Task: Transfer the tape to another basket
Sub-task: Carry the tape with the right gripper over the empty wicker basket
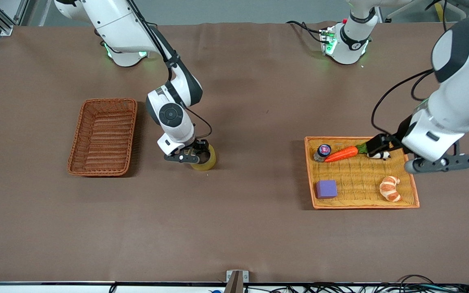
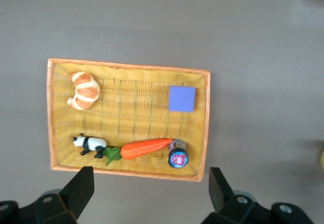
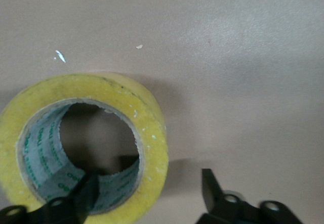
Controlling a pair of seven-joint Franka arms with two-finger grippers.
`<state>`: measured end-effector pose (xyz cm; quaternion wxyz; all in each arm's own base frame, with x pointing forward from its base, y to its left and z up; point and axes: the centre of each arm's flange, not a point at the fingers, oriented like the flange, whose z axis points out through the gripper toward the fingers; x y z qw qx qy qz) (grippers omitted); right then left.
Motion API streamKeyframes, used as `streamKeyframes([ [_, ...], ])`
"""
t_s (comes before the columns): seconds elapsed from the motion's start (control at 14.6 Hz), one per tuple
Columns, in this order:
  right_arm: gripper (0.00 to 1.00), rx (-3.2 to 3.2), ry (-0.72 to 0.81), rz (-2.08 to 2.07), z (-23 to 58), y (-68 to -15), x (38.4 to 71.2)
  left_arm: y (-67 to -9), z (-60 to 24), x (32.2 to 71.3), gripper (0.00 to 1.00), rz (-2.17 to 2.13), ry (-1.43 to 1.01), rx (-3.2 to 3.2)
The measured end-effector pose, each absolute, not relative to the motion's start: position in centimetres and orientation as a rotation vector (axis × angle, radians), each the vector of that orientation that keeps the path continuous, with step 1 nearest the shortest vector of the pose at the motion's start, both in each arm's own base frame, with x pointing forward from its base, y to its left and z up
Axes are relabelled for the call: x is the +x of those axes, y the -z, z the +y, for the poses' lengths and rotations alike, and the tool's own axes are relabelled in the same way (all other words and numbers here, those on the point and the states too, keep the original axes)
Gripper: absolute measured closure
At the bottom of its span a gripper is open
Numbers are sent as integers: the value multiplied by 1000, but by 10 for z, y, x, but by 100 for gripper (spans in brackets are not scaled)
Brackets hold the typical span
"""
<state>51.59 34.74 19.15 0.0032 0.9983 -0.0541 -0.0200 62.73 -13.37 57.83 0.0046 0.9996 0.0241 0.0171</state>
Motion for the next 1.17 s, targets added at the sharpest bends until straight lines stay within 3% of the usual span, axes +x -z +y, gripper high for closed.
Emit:
streamKeyframes([
  [0.14,21,3128,60,-183,347,-182,517,-588,-122,611,0,30,-53,3133],
  [0.27,45,3127,58,-188,348,-177,518,-595,-115,591,0,3,-47,3139],
  [0.48,74,3124,50,-215,341,-183,529,-598,-113,567,0,-1,-33,3155],
  [0.55,78,3115,66,-227,336,-184,533,-597,-112,564,0,3,-27,3155],
  [0.89,78,3075,184,-219,300,-221,566,-595,-97,565,4,54,-16,3129],
  [1.1,78,3097,236,-120,222,-282,597,-597,-82,567,4,94,-21,3116],
  [1.17,78,3107,254,-71,189,-300,604,-598,-81,567,0,98,-22,3116],
])
